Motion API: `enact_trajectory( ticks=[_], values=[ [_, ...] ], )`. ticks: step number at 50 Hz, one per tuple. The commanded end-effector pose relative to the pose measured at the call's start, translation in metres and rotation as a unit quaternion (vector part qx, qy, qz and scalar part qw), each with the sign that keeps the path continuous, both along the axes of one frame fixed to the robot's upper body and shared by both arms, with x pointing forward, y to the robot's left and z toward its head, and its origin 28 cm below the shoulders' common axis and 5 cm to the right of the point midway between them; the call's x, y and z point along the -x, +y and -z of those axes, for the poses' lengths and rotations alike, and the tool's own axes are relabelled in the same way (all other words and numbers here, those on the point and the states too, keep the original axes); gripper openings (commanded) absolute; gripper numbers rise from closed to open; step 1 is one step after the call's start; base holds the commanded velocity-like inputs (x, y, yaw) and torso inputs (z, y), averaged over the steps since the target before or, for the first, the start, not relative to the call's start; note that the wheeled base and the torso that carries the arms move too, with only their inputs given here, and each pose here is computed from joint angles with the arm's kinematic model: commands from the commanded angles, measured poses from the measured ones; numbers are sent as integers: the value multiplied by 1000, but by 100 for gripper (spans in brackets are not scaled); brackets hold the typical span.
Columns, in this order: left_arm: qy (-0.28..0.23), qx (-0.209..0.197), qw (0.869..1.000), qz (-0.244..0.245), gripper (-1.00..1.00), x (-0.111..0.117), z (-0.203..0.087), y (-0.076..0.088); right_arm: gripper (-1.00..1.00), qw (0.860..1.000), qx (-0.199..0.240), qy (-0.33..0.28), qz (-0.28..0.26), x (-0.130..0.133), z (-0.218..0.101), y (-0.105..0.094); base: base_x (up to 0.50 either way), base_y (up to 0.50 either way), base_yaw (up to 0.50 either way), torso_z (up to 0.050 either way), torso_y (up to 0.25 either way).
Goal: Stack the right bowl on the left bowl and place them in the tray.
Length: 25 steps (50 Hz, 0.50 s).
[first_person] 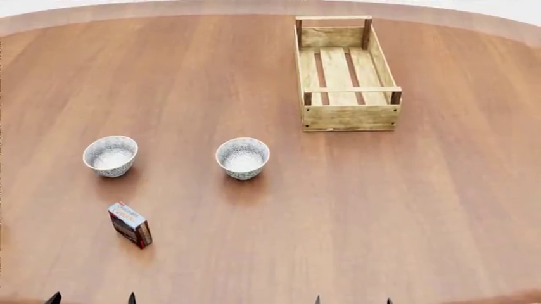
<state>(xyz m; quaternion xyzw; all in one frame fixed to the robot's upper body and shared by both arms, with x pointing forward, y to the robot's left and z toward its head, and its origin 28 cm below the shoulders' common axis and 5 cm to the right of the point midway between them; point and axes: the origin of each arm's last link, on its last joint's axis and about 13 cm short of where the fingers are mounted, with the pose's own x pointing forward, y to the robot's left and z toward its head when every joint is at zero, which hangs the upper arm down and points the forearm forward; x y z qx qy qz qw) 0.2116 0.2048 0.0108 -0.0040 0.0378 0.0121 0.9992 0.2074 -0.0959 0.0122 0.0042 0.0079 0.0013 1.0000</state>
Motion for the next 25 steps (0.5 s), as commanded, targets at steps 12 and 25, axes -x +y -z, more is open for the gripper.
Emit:
enact_trajectory(
  ticks=[12,25],
  values=[
    [-12,14,1000,-1,100,0,-3,1,100,1000,3,-5,-3,1,-2,1,0,0,0,50,0],
    [-10,19,1000,1,100,0,-4,1,100,1000,5,-8,-4,1,-4,1,0,0,0,50,0]
  ],
)
